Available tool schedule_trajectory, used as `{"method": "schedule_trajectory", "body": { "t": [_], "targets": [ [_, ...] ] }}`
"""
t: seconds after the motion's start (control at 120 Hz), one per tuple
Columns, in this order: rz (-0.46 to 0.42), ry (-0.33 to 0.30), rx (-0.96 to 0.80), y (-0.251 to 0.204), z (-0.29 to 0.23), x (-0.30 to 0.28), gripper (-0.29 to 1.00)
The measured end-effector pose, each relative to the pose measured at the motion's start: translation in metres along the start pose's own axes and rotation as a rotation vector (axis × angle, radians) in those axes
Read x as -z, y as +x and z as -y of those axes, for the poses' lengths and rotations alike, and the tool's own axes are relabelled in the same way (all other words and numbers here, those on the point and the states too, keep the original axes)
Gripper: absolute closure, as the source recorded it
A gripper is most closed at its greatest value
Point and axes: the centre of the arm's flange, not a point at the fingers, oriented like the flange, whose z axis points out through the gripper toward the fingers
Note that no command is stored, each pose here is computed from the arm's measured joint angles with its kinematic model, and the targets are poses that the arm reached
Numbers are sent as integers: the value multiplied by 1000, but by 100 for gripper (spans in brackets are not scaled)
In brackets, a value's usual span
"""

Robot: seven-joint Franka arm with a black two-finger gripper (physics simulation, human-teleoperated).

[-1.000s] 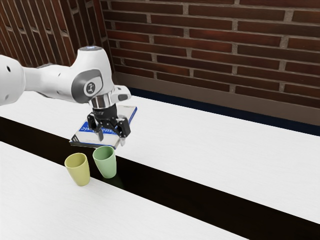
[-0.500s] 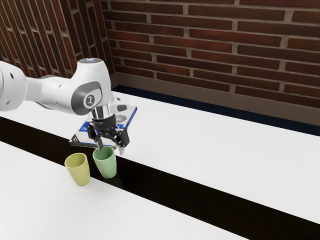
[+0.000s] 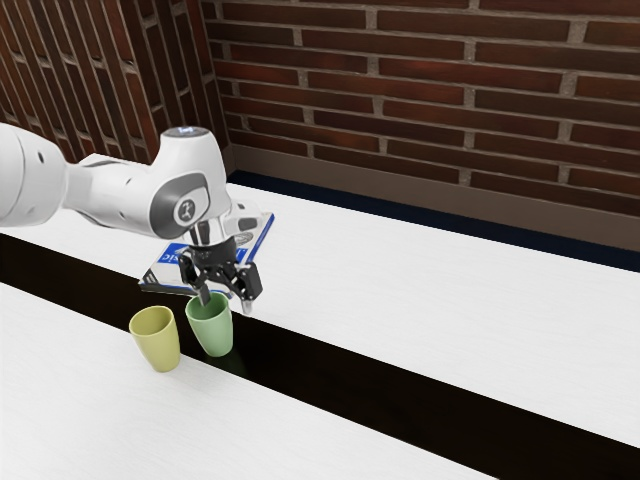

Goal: Place the right cup onto the left cup

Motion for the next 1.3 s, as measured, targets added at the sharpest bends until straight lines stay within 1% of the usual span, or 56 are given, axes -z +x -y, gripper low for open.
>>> {"method": "schedule_trajectory", "body": {
  "t": [0.45,0.517,0.667,0.992,1.125,1.3],
  "targets": [
    [27,7,0,6,1,-25,3],
    [28,7,1,6,1,-26,9],
    [26,7,3,6,2,-25,28],
    [20,9,10,6,6,-23,64],
    [13,9,10,6,6,-18,72],
    [-1,10,9,5,6,-9,76]
  ]
}}
